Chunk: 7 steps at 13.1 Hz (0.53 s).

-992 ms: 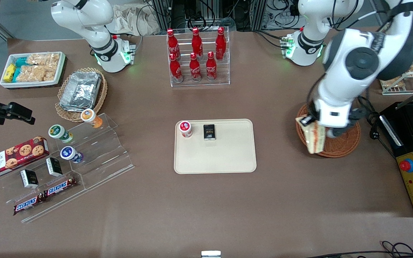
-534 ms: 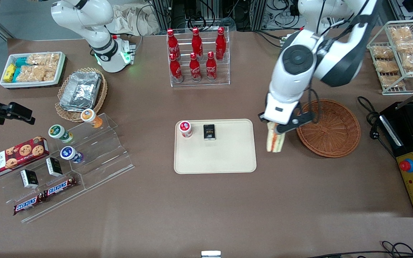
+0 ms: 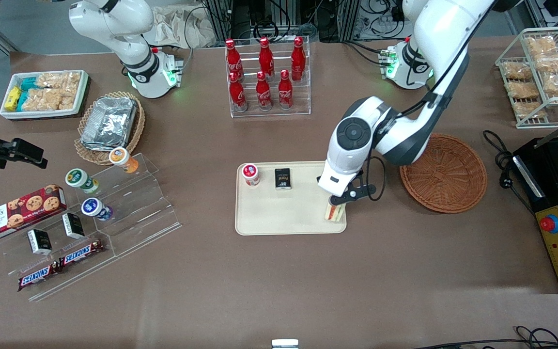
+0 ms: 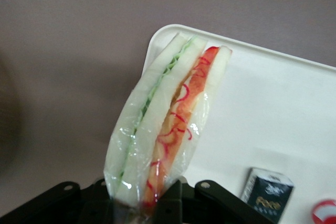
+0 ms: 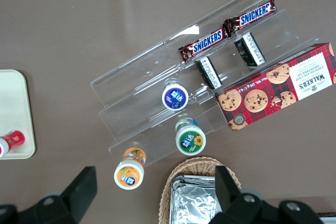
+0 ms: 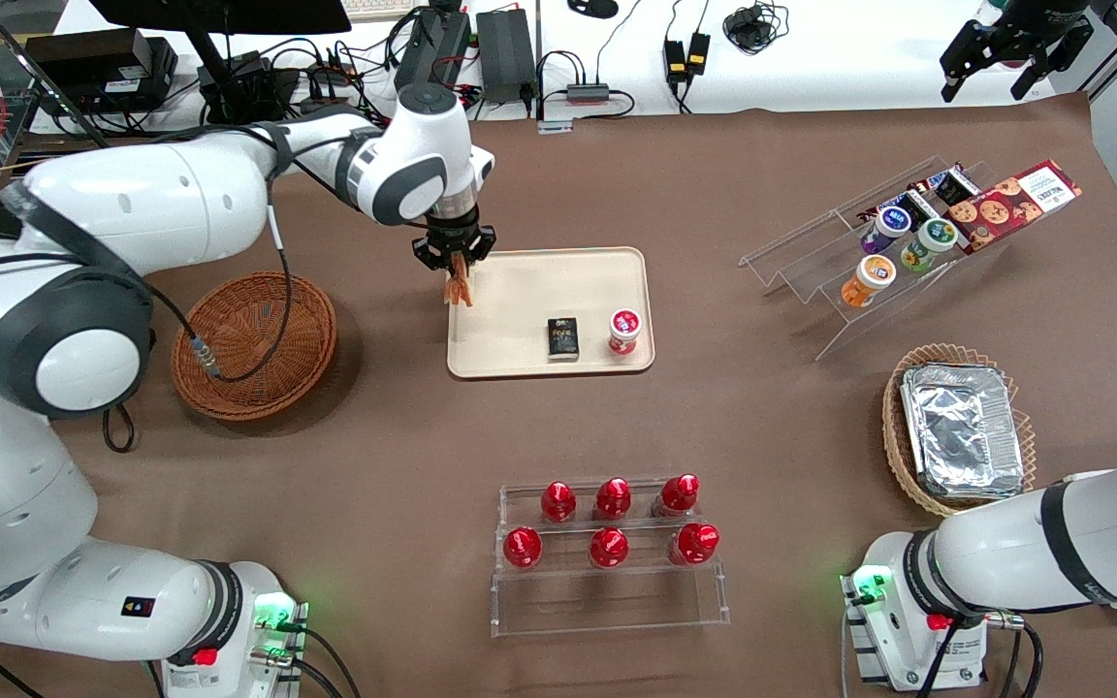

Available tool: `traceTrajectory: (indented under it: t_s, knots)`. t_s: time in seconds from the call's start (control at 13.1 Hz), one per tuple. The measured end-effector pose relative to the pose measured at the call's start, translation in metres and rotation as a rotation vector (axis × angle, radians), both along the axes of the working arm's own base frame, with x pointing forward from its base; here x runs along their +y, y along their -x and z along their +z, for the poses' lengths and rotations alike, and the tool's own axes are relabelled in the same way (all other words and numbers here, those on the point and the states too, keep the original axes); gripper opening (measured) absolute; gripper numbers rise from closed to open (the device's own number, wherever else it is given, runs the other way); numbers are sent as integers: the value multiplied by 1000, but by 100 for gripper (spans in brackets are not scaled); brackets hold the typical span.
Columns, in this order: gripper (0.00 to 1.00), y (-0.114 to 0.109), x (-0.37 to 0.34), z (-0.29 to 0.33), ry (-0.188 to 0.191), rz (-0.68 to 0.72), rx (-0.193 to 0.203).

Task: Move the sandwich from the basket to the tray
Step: 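Lower the sandwich onto the cream tray beside the black box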

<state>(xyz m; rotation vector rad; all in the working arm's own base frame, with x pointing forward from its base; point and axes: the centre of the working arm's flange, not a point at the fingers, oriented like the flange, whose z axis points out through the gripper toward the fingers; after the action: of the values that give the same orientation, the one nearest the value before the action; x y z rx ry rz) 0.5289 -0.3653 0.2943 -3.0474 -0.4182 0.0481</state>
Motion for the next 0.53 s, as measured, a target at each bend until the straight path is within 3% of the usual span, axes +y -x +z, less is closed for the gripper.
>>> traceTrajectory:
  t_s: [0.15, 0.53]
  knots:
    - [21, 2, -7, -33, -25, -3, 8]
    - [20, -2, -13, -61, -2, 28, 8]
